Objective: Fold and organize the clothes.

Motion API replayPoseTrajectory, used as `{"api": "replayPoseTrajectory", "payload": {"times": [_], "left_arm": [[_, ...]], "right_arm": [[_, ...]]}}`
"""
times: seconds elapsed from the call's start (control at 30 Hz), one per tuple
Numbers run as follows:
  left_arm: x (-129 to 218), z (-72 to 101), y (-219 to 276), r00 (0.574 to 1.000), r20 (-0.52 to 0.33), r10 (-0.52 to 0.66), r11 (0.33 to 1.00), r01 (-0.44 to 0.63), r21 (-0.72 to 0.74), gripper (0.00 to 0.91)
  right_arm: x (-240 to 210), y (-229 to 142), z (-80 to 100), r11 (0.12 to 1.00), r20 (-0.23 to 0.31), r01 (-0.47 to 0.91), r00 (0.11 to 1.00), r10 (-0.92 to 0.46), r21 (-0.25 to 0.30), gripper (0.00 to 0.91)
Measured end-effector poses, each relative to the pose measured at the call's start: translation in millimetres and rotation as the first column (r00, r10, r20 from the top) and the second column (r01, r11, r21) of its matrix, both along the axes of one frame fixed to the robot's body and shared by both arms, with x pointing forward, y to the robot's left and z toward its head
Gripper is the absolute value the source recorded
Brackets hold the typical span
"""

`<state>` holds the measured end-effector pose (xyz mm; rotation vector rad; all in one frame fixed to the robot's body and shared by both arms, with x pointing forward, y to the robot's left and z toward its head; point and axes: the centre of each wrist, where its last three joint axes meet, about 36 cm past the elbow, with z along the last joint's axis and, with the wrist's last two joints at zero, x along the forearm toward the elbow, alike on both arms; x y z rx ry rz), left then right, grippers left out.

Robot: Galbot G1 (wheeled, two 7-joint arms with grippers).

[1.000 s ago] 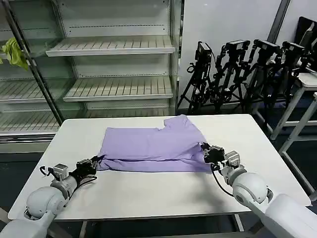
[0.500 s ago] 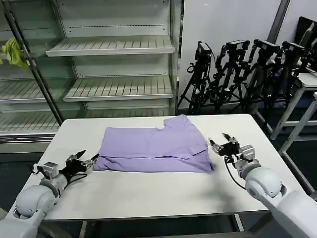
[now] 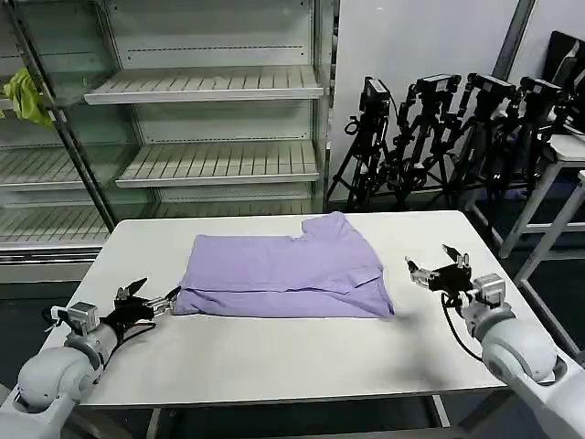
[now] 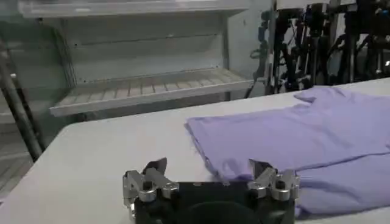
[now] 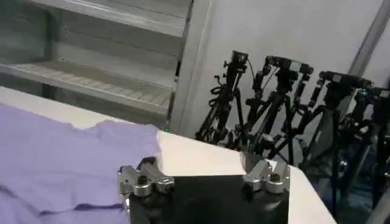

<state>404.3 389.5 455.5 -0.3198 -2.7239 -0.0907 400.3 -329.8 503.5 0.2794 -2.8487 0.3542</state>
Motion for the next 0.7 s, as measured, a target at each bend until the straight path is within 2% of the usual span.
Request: {"api": "replayPoseTrajectory", "payload": {"times": [0.47, 0.57, 0.7], "left_arm": [[-17.4, -3.0, -21.0, 0.999, -0.023, -0.033, 0.998, 0.032, -0.049, 0.907], [-18.7, -5.3, -22.5, 0.999, -0.028, -0.034, 0.998, 0.033, -0.059, 0.907], [-19.5, -8.3, -23.2, 0.999, -0.032, -0.035, 0.997, 0.033, -0.066, 0.907]], "right_arm": [[-36.4, 30.5, -36.3, 0.997, -0.061, -0.015, 0.998, 0.019, 0.075, 0.907], [-37.9, 38.8, -43.3, 0.996, -0.066, -0.019, 0.997, 0.025, 0.092, 0.796], [-38.6, 48.2, -52.6, 0.994, -0.073, -0.026, 0.997, 0.034, 0.111, 0.776]]}}
